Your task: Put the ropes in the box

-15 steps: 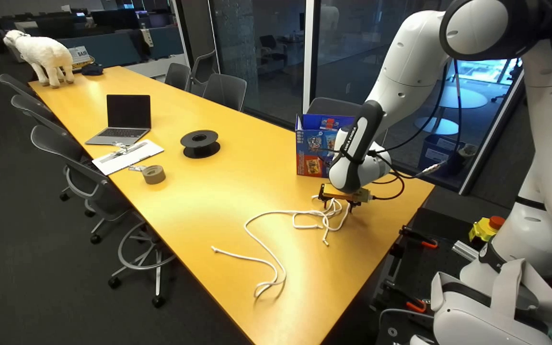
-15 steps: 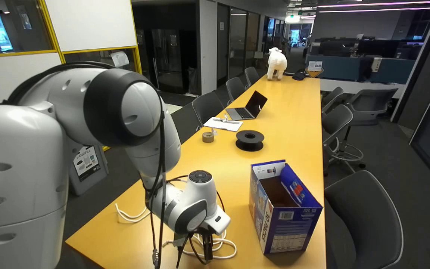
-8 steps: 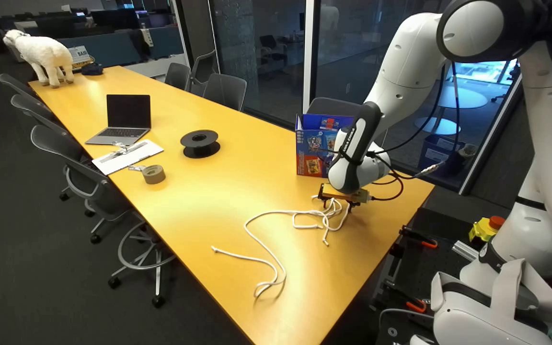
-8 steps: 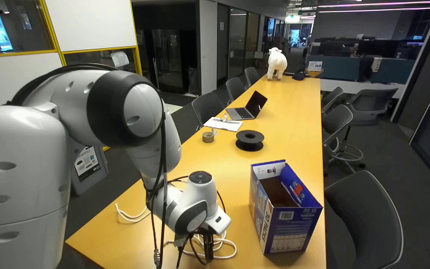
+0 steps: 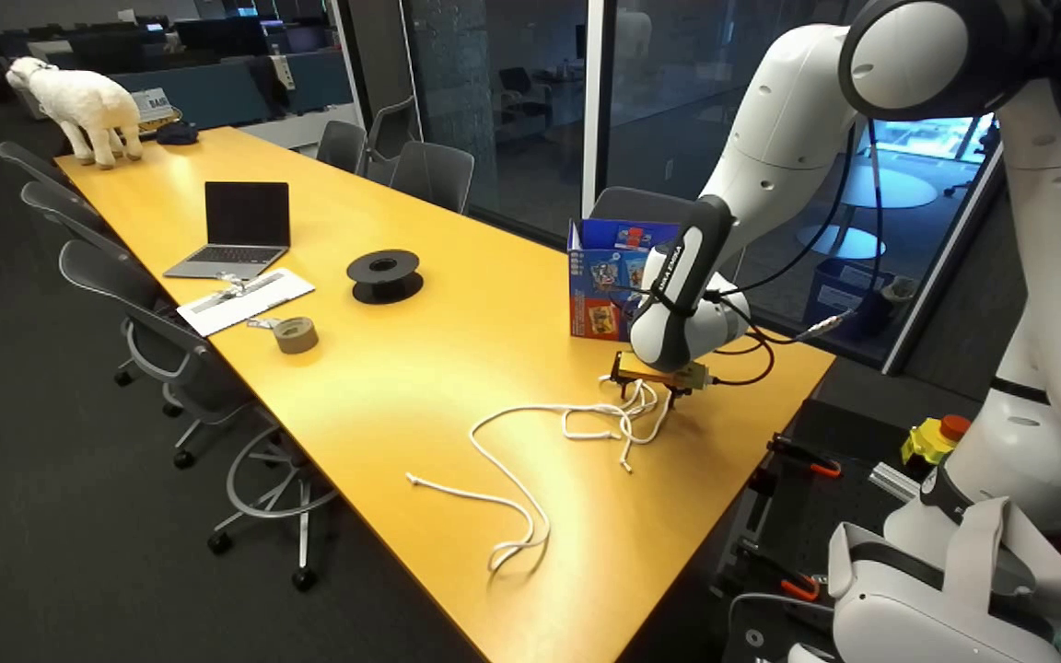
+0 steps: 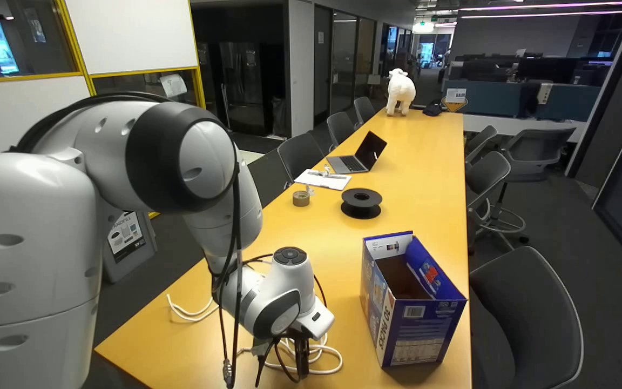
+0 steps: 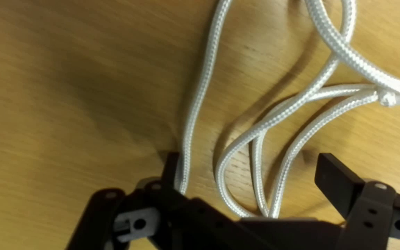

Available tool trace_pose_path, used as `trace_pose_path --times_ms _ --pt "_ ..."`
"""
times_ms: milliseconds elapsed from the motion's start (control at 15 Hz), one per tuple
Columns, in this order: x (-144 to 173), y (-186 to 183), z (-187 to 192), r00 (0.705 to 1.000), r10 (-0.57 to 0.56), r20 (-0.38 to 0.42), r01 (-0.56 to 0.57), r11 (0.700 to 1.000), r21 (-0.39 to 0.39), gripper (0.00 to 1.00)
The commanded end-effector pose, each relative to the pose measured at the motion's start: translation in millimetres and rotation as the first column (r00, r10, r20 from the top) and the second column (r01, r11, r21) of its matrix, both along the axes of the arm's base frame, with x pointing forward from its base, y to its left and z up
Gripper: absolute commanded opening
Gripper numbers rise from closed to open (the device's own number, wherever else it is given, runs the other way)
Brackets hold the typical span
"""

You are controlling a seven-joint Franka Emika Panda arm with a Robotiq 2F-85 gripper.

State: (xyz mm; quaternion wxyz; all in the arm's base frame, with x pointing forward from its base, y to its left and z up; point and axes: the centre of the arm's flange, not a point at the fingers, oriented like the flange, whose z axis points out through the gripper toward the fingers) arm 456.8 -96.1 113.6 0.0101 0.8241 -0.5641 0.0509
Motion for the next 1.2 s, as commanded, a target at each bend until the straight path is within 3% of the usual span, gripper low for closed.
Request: trace_pose_path --times_ms 0,133,600,800,1133 --pt "5 0 -3 1.0 -0.014 0.026 0.015 1.0 -0.016 0.75" --pt "4 0 -4 1.0 -0.013 0.023 0.014 1.0 -0.019 0.68" --pt "8 -1 -1 1.0 -0.009 0.029 0.009 1.0 -0.024 0.16" --pt "10 -1 0 1.0 -0.006 0.029 0.006 1.0 -0.022 0.1" --pt "24 -2 22 0.997 -0.014 0.079 0.015 1.0 -0.015 0.16"
